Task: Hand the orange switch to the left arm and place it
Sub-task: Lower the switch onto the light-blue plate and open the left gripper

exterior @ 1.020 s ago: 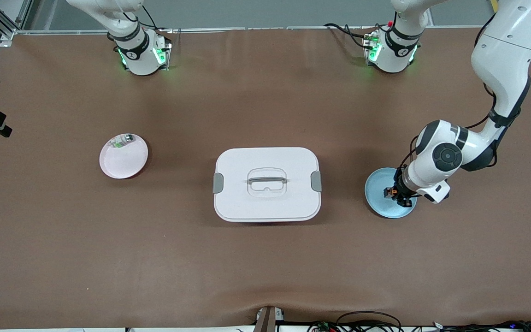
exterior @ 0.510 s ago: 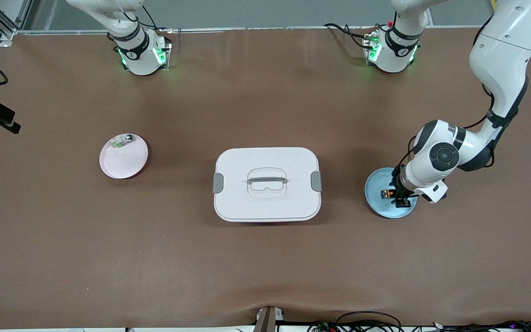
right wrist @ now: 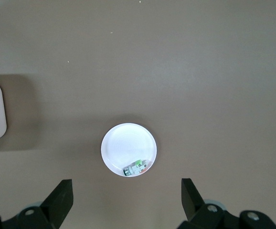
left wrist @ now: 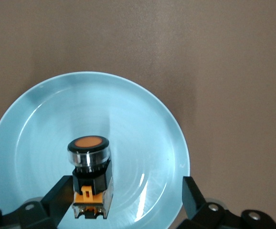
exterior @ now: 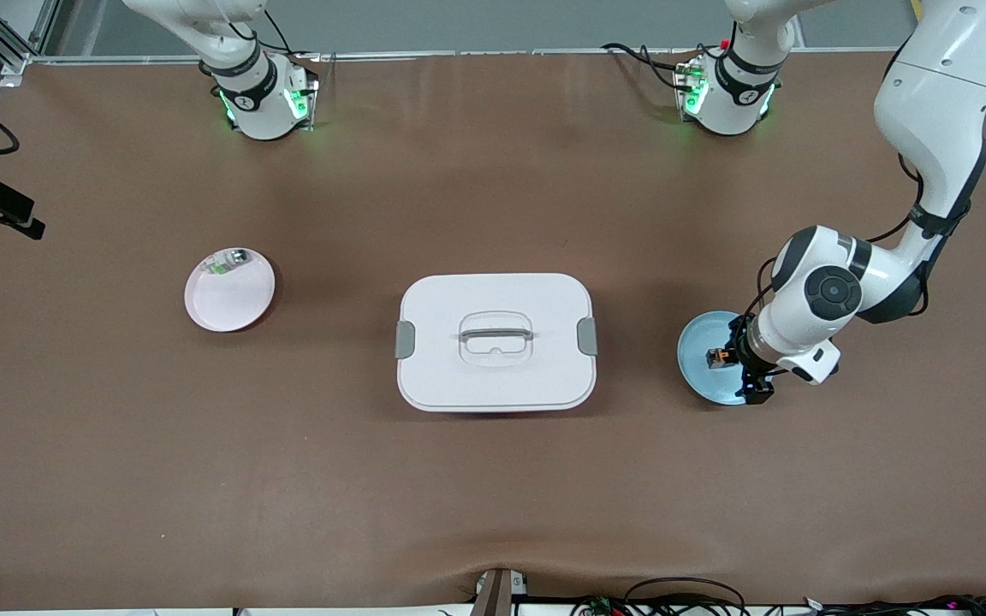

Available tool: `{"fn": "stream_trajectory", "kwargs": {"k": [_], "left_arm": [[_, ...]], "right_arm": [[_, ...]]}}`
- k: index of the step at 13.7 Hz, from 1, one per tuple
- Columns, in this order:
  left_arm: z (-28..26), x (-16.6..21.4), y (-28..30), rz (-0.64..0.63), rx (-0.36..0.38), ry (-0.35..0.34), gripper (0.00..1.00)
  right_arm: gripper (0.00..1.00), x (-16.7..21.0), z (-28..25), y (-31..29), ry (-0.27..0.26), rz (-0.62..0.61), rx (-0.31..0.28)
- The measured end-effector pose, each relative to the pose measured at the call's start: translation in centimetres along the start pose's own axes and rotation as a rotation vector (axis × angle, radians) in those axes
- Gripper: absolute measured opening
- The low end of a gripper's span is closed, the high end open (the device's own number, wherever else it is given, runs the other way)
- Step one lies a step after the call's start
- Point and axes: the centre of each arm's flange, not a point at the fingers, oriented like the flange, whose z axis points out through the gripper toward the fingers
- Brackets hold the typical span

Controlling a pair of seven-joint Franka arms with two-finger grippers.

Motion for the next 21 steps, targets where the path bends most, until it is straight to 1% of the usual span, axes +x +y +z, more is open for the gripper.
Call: {"fn": "stream_trajectory", "kwargs": {"k": [7, 9, 11, 13, 16, 17, 21], "left_arm": [[-0.4, 0.6, 0.2, -0.013, 0.005, 0.012, 1.00], [-1.7, 0.7, 0.4, 0.030, 0.001, -0.005, 1.00], [-3.9, 1.3, 0.3, 0.148, 0.005, -0.052, 1.00], [-6.0, 2.6, -0.4, 0.278, 0.008, -0.081, 1.00], [-8.6, 3.3, -1.5, 0.467, 0.014, -0.074, 1.00], [-9.5, 3.5, -1.8, 0.544, 0.023, -0.082, 1.00], [-12.5, 5.4, -2.8, 0.987, 0.059, -0.138, 1.00]], "right_arm": [[1.00, 0.0, -0.5, -0.1, 0.013, -0.002, 0.000], [1.00, 0.0, -0.5, -0.1, 0.013, -0.002, 0.000], [1.00, 0.0, -0.5, -0.1, 0.011, -0.001, 0.001], [1.00, 0.0, -0.5, -0.1, 0.010, -0.001, 0.001], [1.00, 0.0, -0.6, -0.1, 0.011, -0.002, 0.001], [1.00, 0.0, -0.6, -0.1, 0.011, -0.002, 0.001], [1.00, 0.0, -0.6, -0.2, 0.011, -0.003, 0.002]]}}
